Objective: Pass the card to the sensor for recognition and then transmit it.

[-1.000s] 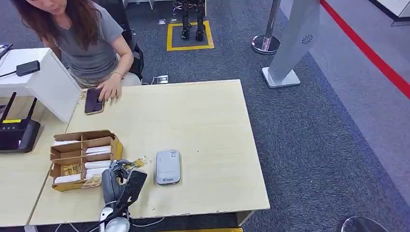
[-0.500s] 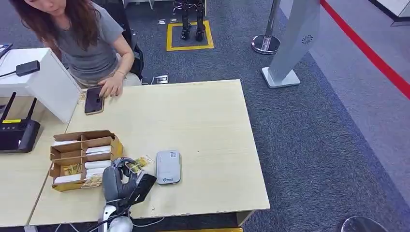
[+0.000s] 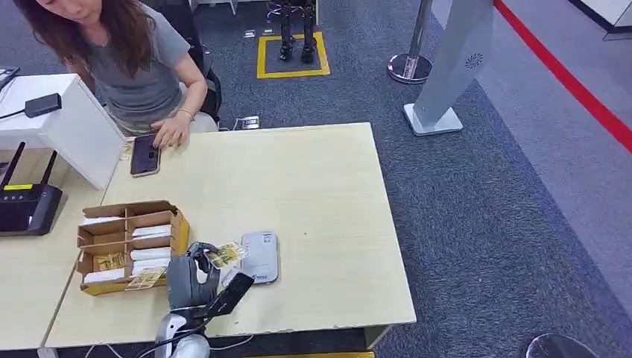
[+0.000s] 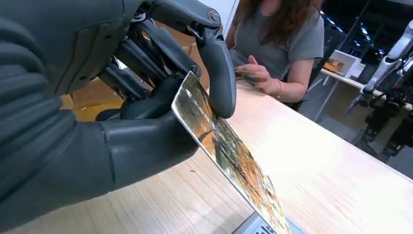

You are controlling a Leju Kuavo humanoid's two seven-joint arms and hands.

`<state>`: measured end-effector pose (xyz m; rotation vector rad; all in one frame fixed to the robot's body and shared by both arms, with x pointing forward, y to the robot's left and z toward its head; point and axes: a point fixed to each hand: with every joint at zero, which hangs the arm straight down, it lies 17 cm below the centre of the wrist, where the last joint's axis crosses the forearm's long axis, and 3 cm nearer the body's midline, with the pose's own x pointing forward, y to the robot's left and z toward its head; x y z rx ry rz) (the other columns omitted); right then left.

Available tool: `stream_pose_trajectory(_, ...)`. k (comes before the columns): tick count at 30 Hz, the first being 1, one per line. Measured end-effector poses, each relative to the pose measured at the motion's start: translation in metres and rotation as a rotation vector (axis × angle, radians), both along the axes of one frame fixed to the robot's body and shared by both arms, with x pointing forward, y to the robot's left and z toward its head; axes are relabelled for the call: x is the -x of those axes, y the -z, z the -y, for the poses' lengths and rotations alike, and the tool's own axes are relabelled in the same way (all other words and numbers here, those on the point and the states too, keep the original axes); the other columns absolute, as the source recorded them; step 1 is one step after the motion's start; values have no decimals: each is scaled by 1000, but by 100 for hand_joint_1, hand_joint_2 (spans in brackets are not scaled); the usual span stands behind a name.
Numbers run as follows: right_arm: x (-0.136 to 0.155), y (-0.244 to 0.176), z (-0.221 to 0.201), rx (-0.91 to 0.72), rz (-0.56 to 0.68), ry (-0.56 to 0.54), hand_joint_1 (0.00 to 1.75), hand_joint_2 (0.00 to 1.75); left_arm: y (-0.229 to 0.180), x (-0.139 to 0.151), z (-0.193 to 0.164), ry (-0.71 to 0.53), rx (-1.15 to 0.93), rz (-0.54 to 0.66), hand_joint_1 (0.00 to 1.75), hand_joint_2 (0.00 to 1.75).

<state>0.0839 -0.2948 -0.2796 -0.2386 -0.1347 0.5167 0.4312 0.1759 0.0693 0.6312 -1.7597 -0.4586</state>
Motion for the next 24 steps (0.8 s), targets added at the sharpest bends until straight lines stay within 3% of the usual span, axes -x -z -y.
stream_pose_trajectory(24, -2, 0, -8, -14, -8, -25, 0, 175, -8, -16, 18, 37, -52, 19, 175, 175)
